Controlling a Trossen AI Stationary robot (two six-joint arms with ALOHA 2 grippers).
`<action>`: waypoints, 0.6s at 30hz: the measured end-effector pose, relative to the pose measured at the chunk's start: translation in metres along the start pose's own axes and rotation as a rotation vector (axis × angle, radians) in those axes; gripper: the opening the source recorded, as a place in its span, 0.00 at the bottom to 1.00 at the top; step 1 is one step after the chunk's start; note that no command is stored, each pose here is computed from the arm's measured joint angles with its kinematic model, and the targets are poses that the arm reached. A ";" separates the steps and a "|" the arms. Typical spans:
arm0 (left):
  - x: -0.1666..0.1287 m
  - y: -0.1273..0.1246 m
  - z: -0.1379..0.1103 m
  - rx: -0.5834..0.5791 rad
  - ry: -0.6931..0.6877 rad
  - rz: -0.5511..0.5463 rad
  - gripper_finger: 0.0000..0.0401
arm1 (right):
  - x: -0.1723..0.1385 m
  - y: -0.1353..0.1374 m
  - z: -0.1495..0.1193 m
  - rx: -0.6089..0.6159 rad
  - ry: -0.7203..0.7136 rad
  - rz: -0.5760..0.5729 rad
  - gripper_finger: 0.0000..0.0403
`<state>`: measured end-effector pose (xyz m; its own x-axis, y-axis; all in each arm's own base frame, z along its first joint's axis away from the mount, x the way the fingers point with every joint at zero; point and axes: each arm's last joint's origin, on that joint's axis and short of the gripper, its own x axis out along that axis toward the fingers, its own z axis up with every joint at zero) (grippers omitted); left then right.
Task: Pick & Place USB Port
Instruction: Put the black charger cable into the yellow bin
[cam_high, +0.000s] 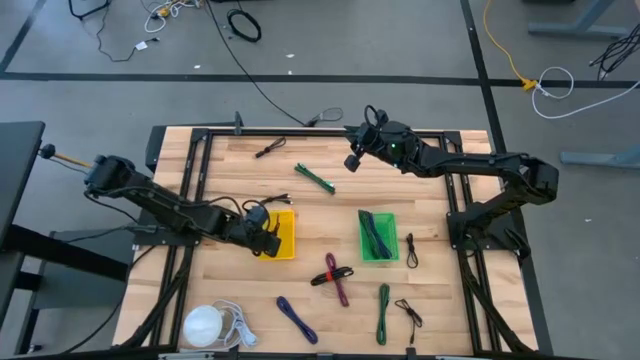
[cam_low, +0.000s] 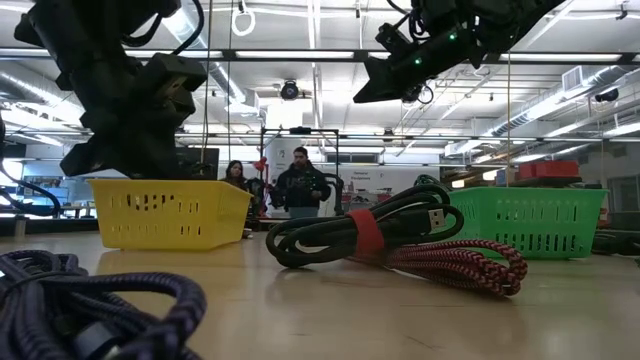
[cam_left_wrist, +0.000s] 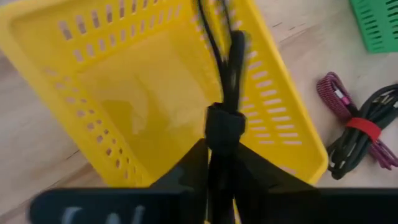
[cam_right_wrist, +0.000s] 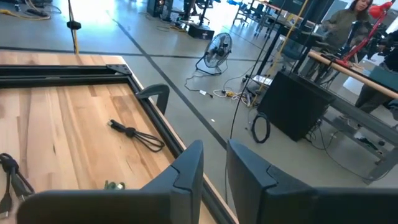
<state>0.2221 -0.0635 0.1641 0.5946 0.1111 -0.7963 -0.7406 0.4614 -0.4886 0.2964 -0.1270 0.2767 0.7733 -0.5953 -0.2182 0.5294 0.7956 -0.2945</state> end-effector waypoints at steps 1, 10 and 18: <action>0.000 0.000 0.000 0.001 0.000 0.001 0.22 | 0.000 0.000 0.000 0.000 0.000 0.000 0.18; 0.000 0.000 0.001 0.078 -0.016 0.001 0.37 | 0.000 0.000 0.000 0.000 0.003 -0.001 0.18; -0.009 -0.001 0.013 0.177 -0.087 -0.018 0.35 | 0.000 0.000 -0.001 -0.001 0.007 0.000 0.18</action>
<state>0.2216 -0.0531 0.1759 0.6375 0.1737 -0.7506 -0.6677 0.6107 -0.4258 0.2961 -0.1275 0.2761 0.7708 -0.5962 -0.2245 0.5293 0.7954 -0.2952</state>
